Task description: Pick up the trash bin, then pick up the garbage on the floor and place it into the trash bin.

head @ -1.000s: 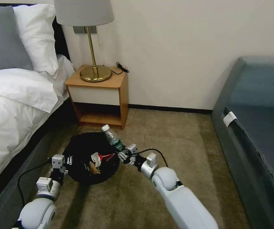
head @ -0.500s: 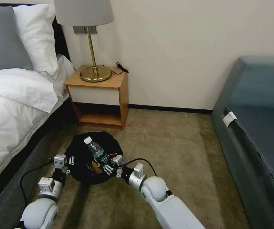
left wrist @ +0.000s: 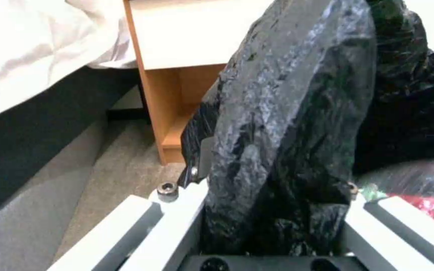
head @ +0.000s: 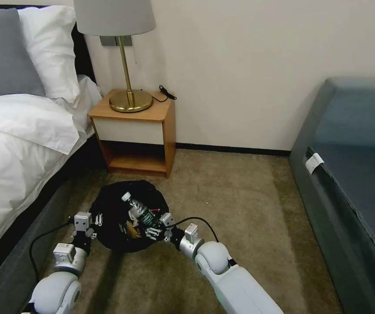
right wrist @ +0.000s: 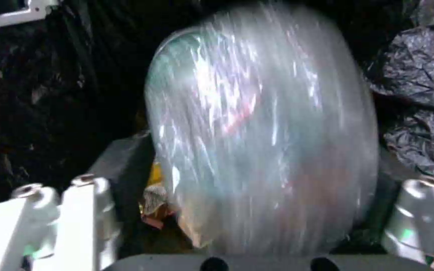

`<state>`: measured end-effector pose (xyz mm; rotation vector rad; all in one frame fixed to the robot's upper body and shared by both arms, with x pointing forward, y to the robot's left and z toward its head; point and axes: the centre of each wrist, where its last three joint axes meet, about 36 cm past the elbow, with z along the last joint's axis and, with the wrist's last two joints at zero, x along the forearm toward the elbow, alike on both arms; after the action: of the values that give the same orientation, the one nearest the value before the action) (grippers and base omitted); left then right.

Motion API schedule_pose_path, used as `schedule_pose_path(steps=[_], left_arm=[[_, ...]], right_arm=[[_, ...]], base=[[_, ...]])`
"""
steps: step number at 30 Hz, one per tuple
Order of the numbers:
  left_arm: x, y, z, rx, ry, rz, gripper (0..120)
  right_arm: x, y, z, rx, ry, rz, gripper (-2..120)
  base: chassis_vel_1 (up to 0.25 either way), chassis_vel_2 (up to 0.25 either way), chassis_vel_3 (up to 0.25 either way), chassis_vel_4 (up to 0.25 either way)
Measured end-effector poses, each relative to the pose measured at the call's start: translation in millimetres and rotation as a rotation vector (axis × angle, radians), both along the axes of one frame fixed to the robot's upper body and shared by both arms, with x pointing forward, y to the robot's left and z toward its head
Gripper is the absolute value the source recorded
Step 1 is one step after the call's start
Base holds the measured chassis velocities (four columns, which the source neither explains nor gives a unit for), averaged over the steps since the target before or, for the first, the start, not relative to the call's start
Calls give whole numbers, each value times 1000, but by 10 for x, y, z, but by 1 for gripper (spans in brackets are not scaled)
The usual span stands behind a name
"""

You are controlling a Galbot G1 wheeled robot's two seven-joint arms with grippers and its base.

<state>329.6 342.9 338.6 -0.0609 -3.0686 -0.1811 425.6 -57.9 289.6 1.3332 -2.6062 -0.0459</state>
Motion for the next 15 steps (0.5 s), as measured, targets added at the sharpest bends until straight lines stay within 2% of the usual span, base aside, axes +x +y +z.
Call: schedule_pose_path(steps=[2, 6, 15], left_arm=[[2, 8, -15, -9, 5, 6, 3], [9, 22, -32, -15, 10, 13, 3], [16, 28, -26, -32, 11, 20, 3]], right_arm=[[4, -3, 3, 1, -6, 0, 89], [30, 0, 71, 10, -25, -2, 100], [177, -118, 303, 49, -77, -62, 100]], base=[[0, 0, 0, 0], [0, 0, 0, 0], [0, 0, 0, 0]])
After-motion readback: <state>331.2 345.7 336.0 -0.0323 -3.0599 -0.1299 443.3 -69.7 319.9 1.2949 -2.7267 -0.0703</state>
